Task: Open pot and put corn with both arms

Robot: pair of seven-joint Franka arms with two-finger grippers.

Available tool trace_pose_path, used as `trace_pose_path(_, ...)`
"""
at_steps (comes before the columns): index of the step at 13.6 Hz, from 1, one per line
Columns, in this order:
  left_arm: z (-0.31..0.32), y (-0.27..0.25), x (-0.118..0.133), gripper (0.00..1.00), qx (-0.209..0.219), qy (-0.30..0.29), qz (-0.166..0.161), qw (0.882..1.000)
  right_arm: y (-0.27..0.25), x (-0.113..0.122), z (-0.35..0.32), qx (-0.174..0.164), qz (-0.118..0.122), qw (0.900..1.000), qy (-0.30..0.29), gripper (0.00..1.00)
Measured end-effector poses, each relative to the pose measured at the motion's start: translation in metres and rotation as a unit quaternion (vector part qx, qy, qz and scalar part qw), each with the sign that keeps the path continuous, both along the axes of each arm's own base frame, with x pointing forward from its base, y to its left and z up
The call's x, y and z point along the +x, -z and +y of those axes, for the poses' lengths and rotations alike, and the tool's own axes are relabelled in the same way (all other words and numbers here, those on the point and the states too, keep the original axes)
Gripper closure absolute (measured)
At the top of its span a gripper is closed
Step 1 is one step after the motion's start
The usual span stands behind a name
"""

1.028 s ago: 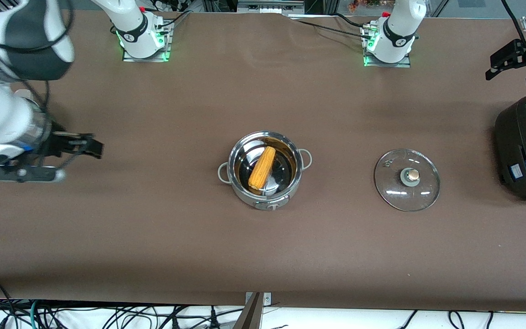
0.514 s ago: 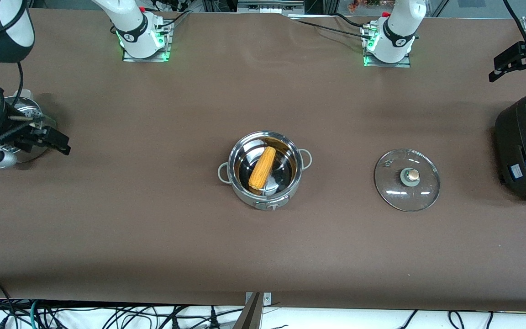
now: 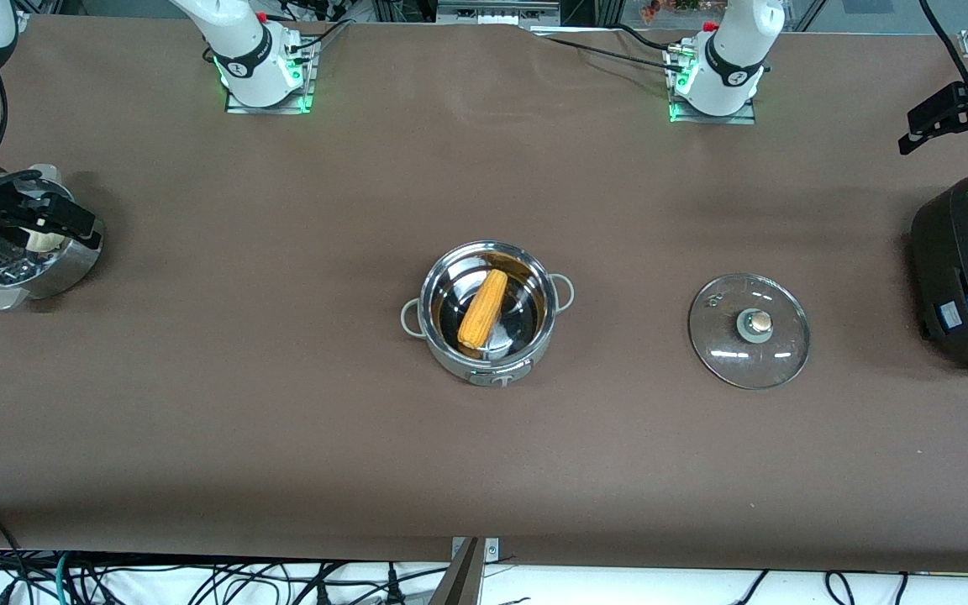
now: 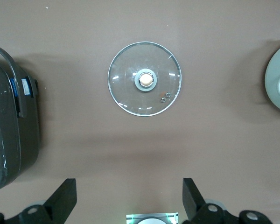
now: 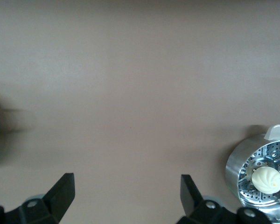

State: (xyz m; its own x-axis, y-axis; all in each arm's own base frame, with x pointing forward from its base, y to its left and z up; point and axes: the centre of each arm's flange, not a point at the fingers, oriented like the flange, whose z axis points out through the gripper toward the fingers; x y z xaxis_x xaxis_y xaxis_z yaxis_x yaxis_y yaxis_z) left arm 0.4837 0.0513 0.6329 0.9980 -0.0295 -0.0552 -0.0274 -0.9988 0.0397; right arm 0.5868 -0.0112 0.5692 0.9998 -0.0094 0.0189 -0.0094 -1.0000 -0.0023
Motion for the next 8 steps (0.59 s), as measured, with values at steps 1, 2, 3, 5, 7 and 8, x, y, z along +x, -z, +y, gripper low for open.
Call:
trace_pose_path(1,0.0000,-0.0001,-0.0002,0.00,0.000,0.000,0.001,1.000,0.0030,0.0012,0.0016,0.000,0.002,1.000,-0.001,0.00)
trace_pose_path(2,0.0000,-0.0001,-0.0003,0.00,0.000,0.000,0.001,1.000,0.0056,0.0023,0.0031,0.000,0.005,1.000,-0.003,0.00)
trace_pose_path(3,-0.0001,-0.0001,-0.0004,0.00,0.000,0.000,0.001,1.000,0.0073,0.0030,0.0036,0.000,0.006,1.000,-0.003,0.00)
trace_pose_path(5,-0.0003,-0.0001,-0.0005,0.00,0.000,0.000,0.002,1.000,0.0076,0.0032,0.0036,0.000,0.006,1.000,-0.004,0.00)
trace_pose_path(7,-0.0006,-0.0001,-0.0006,0.00,0.000,0.000,0.002,1.000,0.0076,0.0032,0.0036,0.000,0.006,1.000,-0.004,0.00)
trace_pose_path(8,-0.0006,-0.0001,-0.0006,0.00,0.000,0.000,0.002,1.000,0.0076,0.0032,0.0036,0.000,0.006,1.000,-0.004,0.00)
